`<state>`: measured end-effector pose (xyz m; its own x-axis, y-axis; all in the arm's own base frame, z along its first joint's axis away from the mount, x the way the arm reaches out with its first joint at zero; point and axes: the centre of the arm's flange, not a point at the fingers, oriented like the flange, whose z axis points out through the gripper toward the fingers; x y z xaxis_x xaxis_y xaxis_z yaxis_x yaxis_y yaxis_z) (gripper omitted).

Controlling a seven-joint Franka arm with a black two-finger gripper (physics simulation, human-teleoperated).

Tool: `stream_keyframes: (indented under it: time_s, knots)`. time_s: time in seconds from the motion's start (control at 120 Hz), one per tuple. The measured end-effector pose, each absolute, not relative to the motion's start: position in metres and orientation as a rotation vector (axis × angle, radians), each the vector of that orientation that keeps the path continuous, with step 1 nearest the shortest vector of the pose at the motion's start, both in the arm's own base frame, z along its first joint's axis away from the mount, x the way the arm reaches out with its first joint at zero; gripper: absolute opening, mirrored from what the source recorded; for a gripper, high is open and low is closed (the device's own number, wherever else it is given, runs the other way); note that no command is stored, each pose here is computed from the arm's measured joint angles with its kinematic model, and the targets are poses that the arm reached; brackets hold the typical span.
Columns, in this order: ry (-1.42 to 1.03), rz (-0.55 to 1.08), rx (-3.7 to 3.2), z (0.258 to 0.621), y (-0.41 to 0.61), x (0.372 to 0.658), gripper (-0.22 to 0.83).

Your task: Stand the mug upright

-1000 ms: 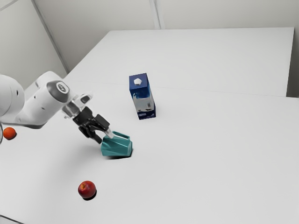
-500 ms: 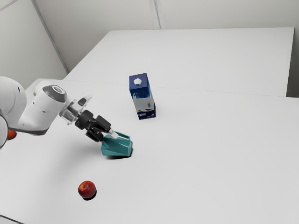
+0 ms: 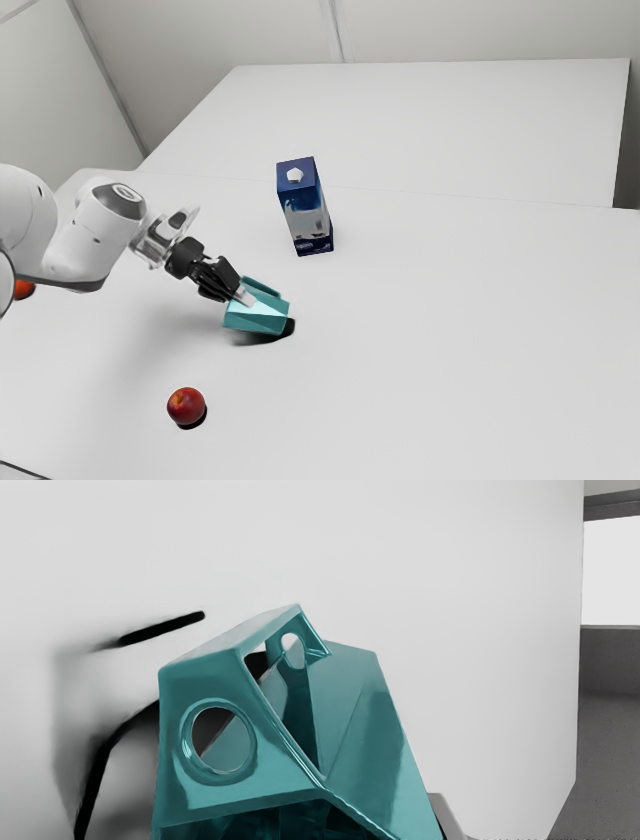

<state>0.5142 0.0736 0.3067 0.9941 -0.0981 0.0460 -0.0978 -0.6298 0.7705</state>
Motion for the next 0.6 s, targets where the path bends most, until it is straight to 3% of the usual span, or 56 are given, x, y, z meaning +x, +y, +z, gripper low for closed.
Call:
stream_keyframes:
  time_s: [0.217, 0.6]
  knots:
    - [-0.16, 0.006, 2.261, 0.308, 0.072, 0.514, -0.13]
    - [-0.282, 0.08, 2.42, 0.347, 0.083, 0.516, -0.15]
